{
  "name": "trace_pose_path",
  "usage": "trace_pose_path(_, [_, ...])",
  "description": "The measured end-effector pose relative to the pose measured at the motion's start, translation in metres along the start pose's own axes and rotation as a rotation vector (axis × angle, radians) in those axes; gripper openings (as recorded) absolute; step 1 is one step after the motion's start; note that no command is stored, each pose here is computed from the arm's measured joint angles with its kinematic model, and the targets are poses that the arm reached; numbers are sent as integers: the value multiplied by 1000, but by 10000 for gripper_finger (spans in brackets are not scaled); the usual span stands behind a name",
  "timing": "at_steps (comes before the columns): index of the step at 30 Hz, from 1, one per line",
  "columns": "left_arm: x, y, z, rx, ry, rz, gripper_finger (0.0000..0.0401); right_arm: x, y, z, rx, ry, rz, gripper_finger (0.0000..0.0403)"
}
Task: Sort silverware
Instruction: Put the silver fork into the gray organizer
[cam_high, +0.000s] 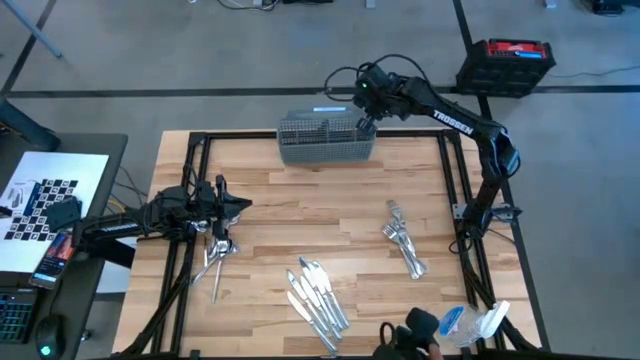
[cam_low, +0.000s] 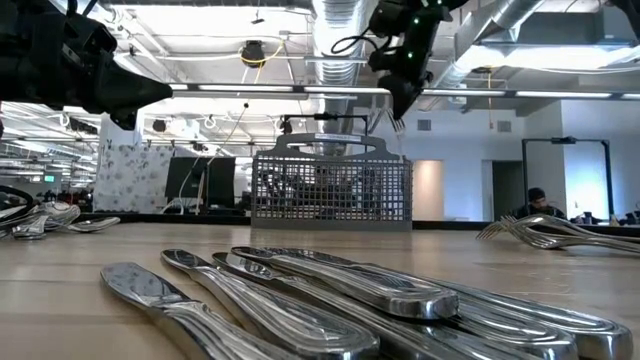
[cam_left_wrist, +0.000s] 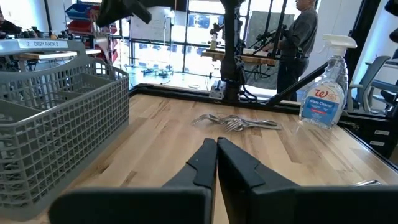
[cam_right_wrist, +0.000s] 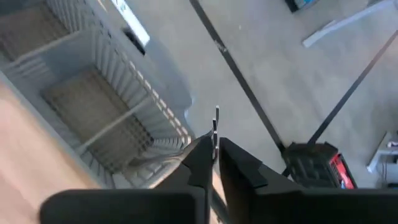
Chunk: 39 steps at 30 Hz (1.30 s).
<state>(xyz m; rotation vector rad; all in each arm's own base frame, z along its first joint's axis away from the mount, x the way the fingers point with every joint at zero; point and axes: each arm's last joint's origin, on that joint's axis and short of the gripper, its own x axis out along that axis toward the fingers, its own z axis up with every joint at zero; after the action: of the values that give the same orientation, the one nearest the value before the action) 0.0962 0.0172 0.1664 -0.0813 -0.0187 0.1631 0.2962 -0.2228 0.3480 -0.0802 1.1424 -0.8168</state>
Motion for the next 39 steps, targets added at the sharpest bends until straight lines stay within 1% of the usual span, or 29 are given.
trace_pose_path(3, [0,0,0,0,0,0,0,-14,5,-1,-25,3,15,79])
trace_pose_path(5, [0,0,0,0,0,0,0,-29,5,-1,-25,-36,18,108])
trace_pose_path(7, [0,0,0,0,0,0,0,-47,3,-4,-30,-45,26,137])
trace_pose_path(9, [0,0,0,0,0,0,0,-66,3,-15,-23,13,46,161])
trace_pose_path(10, [0,0,0,0,0,0,0,-75,3,-22,0,49,68,172])
trace_pose_path(11, [0,0,0,0,0,0,0,-85,6,-30,31,87,117,181])
trace_pose_path(13, [0,0,0,0,0,0,0,-100,13,-46,94,152,270,195])
trace_pose_path(14, [0,0,0,0,0,0,0,-105,19,-54,105,190,342,199])
trace_pose_path(15, [0,0,0,0,0,0,0,-107,27,-63,103,224,378,202])
trace_pose_path(17, [0,0,0,0,0,0,0,-103,46,-80,84,264,380,204])
trace_pose_path(19, [0,0,0,0,0,0,0,-90,65,-98,96,279,354,203])
trace_pose_path(22, [0,0,0,0,0,0,0,-62,91,-125,185,295,364,198])
trace_pose_path(24, [0,0,0,0,0,0,0,-43,107,-143,226,352,376,195])
trace_pose_path(26, [0,0,0,0,0,0,0,-28,118,-159,277,398,362,195])
trace_pose_path(28, [0,0,0,0,0,0,0,-18,126,-172,296,433,348,196])
trace_pose_path(30, [0,0,0,0,0,0,0,-10,134,-182,322,453,339,199])
trace_pose_path(32, [0,0,0,0,0,0,0,-2,141,-187,369,435,344,201])
trace_pose_path(35, [0,0,0,0,0,0,0,5,151,-192,405,396,365,203])
trace_pose_path(39, [0,0,0,0,0,0,0,14,160,-202,457,383,375,203])
